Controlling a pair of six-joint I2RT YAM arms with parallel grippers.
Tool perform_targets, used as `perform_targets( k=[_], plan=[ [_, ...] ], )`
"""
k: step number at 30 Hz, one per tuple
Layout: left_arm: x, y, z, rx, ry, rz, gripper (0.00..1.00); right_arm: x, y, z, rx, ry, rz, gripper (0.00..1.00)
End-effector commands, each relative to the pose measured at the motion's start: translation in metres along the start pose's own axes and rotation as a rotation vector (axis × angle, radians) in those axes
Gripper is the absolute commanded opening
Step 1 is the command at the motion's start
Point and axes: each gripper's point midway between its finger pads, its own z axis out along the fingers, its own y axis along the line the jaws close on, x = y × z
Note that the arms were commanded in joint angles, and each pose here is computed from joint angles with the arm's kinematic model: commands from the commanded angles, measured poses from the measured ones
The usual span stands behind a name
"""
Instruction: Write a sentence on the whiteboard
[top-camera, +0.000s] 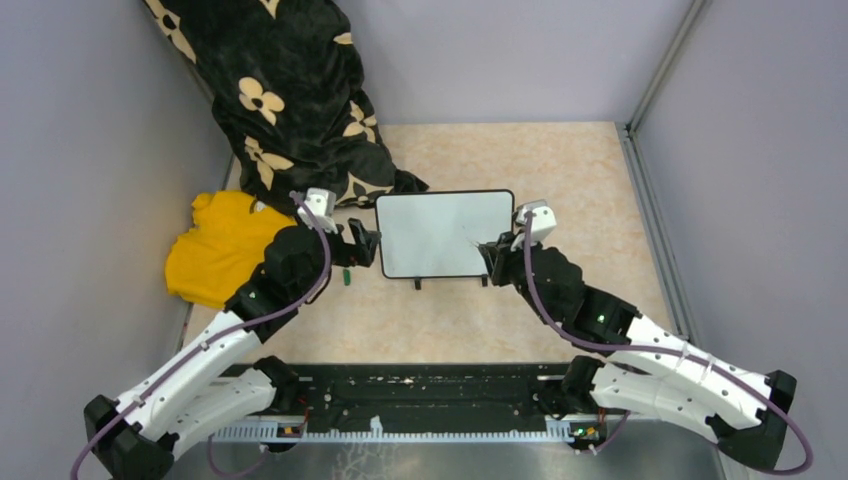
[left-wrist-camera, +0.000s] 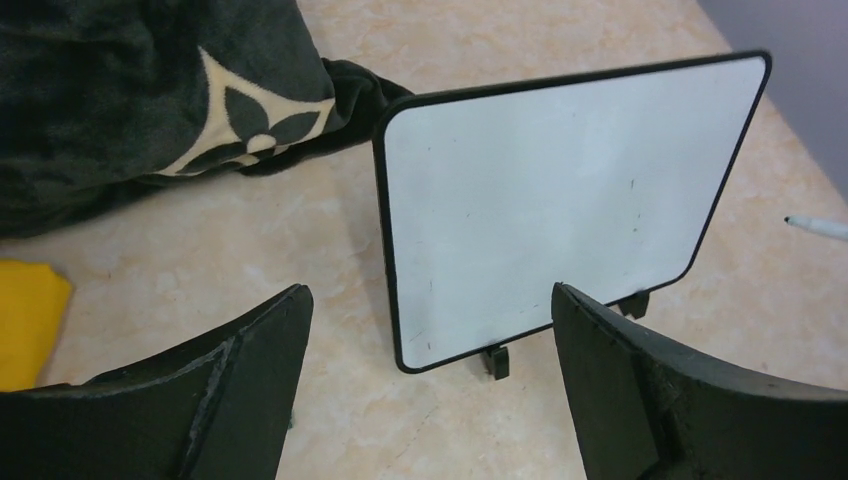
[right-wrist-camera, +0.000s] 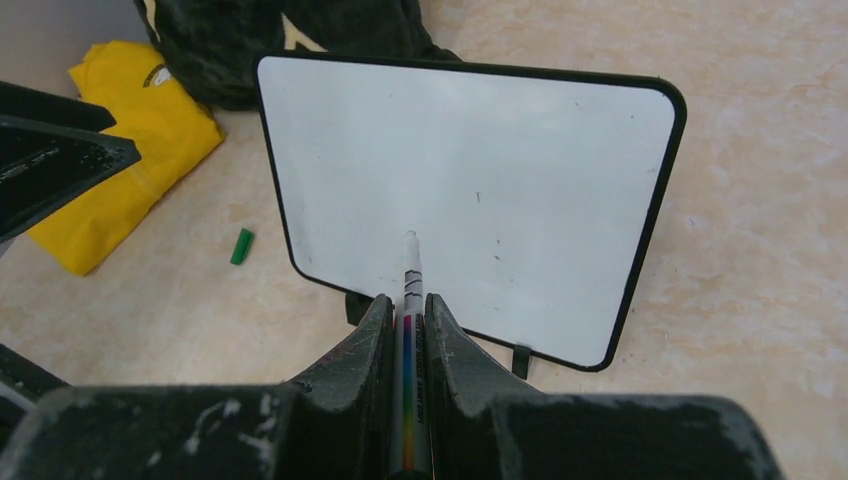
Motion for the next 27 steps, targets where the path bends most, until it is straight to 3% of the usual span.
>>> perform_targets(
  k=[1,4,11,16,20,27],
  plan=[
    [0.001,-0.014,0.009,0.123,-0.028,0.221,0.95,0.000,0.011,0.008,-0.055,-0.033,-0.023,0.00],
    [0.014,-0.023,0.017,0.189,-0.027,0.255,0.95,0.000,0.015,0.012,-0.080,-0.077,-0.016,0.00],
    [0.028,-0.039,0.022,0.269,0.000,0.150,0.98,0.003,0.019,0.016,-0.117,-0.135,0.019,0.00],
    [0.057,-0.070,0.025,0.423,0.178,0.041,0.98,0.000,0.019,0.018,-0.106,-0.159,0.044,0.00],
    [0.079,-0.064,0.035,0.357,0.292,-0.036,0.95,-0.007,0.019,0.016,-0.099,-0.176,0.079,0.00],
    [0.071,-0.059,0.029,0.295,0.239,-0.194,0.98,-0.012,0.011,0.008,-0.079,-0.191,0.166,0.00]
  ],
)
